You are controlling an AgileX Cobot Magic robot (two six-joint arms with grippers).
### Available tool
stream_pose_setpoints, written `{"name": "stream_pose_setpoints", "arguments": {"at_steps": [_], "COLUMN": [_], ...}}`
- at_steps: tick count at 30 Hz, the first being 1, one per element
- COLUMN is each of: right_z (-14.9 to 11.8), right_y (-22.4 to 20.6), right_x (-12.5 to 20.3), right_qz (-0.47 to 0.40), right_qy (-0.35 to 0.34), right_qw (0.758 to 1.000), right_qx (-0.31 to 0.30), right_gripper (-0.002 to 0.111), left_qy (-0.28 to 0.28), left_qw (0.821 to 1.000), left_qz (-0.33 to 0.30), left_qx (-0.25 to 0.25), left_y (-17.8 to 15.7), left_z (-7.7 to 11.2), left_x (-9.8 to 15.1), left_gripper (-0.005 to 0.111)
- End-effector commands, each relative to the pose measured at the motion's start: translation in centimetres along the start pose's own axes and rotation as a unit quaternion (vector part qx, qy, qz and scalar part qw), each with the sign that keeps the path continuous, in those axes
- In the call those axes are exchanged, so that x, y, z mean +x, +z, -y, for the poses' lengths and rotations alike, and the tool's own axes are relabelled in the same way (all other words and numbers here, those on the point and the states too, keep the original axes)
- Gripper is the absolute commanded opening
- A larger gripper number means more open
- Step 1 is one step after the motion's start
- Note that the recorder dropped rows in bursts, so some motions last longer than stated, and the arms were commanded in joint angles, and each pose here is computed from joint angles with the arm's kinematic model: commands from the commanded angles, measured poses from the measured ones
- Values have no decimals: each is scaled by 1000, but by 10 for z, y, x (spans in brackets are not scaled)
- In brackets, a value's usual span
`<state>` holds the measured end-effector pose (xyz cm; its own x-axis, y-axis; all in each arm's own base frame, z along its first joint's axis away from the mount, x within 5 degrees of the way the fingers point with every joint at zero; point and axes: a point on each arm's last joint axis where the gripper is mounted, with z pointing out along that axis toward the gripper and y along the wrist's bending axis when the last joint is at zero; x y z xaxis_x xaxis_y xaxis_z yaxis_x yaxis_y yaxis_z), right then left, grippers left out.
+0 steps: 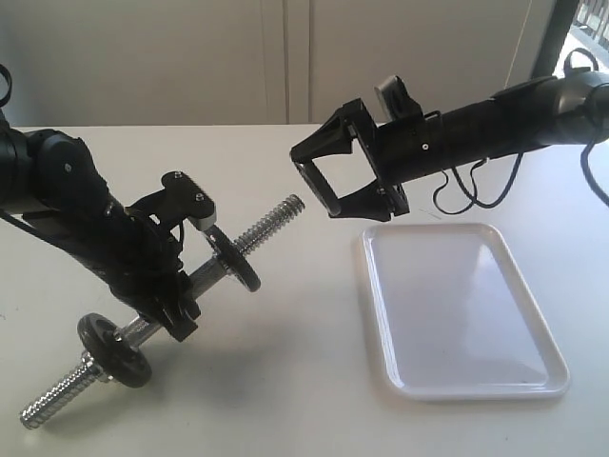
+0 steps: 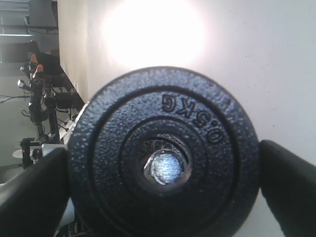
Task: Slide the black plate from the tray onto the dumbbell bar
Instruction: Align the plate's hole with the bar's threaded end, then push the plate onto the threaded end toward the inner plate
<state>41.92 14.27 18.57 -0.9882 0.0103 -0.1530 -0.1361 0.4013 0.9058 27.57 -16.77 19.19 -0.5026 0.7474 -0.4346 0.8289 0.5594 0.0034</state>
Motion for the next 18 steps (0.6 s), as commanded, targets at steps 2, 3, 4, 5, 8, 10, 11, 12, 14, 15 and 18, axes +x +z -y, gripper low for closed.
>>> {"name": "stream_pose_setpoints", "arguments": {"at_steps": [2,3,4,5,8,10,11,12,14,15,18], "right_z": [-19,-19,-19,-19,-19,-19,-19,-18,-17,-16,-12], "right_y": [6,7,8,7,7,7,7,7,8,8,10], "right_x": [2,3,3,3,3,4,4,4,4,5,5], "right_qz": [-8,-9,-10,-11,-12,-13,-13,-14,-17,-20,-22], "right_qy": [-7,-7,-8,-8,-9,-10,-10,-10,-11,-13,-7], "right_qw": [999,999,999,999,999,999,999,999,999,999,1000], "right_qx": [-34,-34,-34,-33,-31,-30,-30,-29,-25,-22,-20], "right_gripper": [0,0,0,0,0,0,0,0,0,0,0], "left_qy": [-15,-15,-15,-15,-15,-15,-15,-15,-15,-15,-15], "left_qw": [997,997,997,997,997,997,997,997,997,997,997], "left_qz": [70,70,70,70,70,70,70,70,70,70,70], "left_qx": [-22,-22,-22,-22,-22,-22,-22,-22,-22,-22,-22], "left_y": [-25,-25,-25,-25,-25,-25,-25,-25,-25,-25,-25], "left_z": [0,0,0,0,0,0,0,0,0,0,0], "left_x": [-18,-18,-18,-18,-18,-18,-18,-18,-18,-18,-18], "left_gripper": [0,0,0,0,0,0,0,0,0,0,0]}}
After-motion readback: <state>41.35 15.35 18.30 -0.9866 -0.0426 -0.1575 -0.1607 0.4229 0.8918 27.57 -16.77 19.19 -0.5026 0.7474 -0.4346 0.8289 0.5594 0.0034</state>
